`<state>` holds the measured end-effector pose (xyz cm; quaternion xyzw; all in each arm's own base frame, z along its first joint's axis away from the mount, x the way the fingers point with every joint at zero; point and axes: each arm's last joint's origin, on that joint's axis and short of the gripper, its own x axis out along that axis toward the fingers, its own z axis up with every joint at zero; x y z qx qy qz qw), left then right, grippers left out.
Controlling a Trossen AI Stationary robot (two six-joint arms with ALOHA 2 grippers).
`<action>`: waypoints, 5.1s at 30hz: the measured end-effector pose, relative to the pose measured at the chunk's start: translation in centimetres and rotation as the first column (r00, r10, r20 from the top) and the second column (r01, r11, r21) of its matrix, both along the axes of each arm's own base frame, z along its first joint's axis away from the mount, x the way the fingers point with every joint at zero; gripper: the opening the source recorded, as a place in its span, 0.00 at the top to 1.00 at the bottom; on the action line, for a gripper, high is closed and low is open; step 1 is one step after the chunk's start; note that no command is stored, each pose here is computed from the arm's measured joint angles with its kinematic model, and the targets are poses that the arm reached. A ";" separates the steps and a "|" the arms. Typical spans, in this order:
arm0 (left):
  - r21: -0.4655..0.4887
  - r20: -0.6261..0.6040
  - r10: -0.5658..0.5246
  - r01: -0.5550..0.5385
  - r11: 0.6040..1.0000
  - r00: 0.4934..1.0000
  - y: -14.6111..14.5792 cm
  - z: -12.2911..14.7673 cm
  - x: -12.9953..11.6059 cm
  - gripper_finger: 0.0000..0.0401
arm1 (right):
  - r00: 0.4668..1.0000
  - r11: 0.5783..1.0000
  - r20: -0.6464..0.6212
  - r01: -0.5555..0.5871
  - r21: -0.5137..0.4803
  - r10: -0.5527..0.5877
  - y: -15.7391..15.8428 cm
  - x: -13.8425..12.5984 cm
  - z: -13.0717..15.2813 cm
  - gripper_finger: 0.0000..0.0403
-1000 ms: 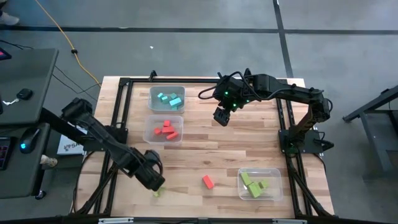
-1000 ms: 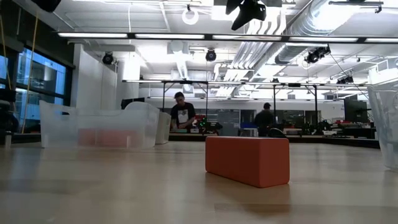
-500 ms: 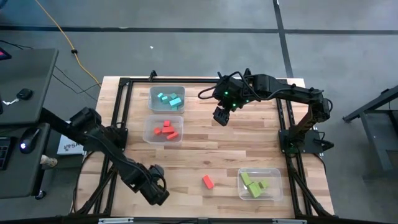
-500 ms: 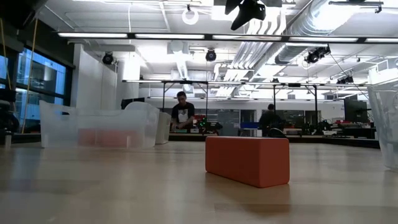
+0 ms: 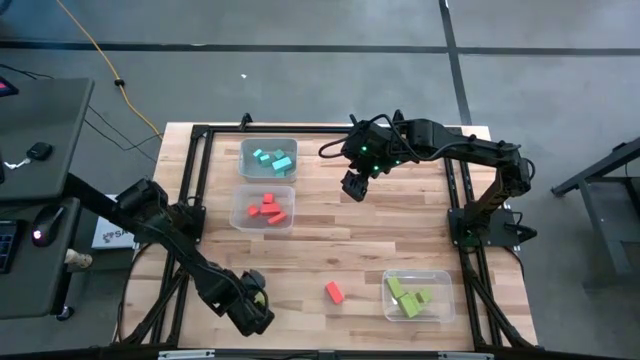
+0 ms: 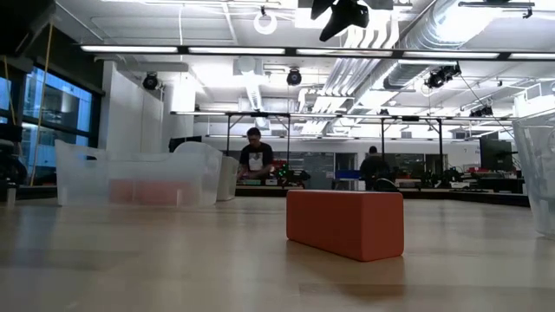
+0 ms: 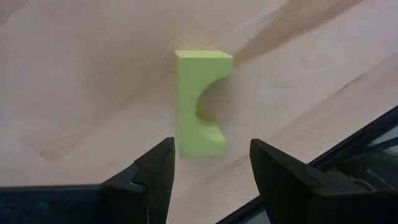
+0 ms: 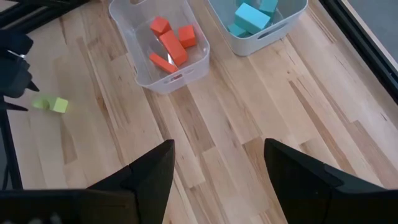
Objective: Sort & place blocks by color
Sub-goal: Put the green block into the bottom transparent bin
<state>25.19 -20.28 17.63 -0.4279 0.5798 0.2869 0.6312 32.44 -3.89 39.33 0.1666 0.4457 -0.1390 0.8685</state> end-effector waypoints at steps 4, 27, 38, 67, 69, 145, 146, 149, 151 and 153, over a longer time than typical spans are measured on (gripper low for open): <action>-0.011 -0.009 -0.004 0.004 1.000 1.000 -0.4 -1.0 0.4 0.55 | 1.000 1.000 0.001 0.000 0.000 0.000 0.0 0.0 0.0 0.41; 0.004 -0.077 0.032 -0.031 1.000 0.997 -0.8 -3.2 0.7 0.57 | 1.000 1.000 0.002 0.000 0.000 0.000 0.0 0.0 0.0 0.41; 0.008 -0.066 -0.019 0.020 1.000 0.998 -0.8 -3.1 0.7 0.81 | 1.000 1.000 0.002 0.000 -0.001 0.000 0.0 0.0 0.0 0.41; 0.340 0.343 -0.272 0.151 0.928 0.899 7.5 7.1 1.9 0.83 | 0.995 0.990 0.051 -0.089 0.113 0.083 0.4 0.3 0.2 0.41; 0.383 0.347 -0.312 0.170 0.908 0.885 8.7 7.8 2.1 0.83 | 0.994 0.986 0.067 -0.099 0.133 0.091 0.5 0.4 0.3 0.41; 0.835 -0.209 -0.754 0.516 0.194 0.622 24.4 13.9 4.3 0.82 | 0.934 0.843 0.088 0.270 0.465 -0.347 -1.8 6.5 -3.5 0.71; 0.835 -0.209 -0.755 0.516 0.194 0.622 24.4 13.9 4.3 0.82 | 0.934 0.844 0.088 0.269 0.465 -0.346 -1.8 6.5 -3.5 0.71; 0.834 -0.208 -0.755 0.516 0.195 0.622 24.4 13.9 4.3 0.82 | 0.935 0.845 0.088 0.266 0.465 -0.343 -1.8 6.5 -3.6 0.71; 0.835 -0.209 -0.754 0.515 0.194 0.623 24.4 13.9 4.3 0.82 | 0.935 0.844 0.088 0.267 0.465 -0.344 -1.8 6.5 -3.5 0.71; 0.835 -0.210 -0.753 0.515 0.194 0.624 24.4 13.9 4.3 0.82 | 0.935 0.844 0.088 0.266 0.465 -0.344 -1.8 6.5 -3.5 0.71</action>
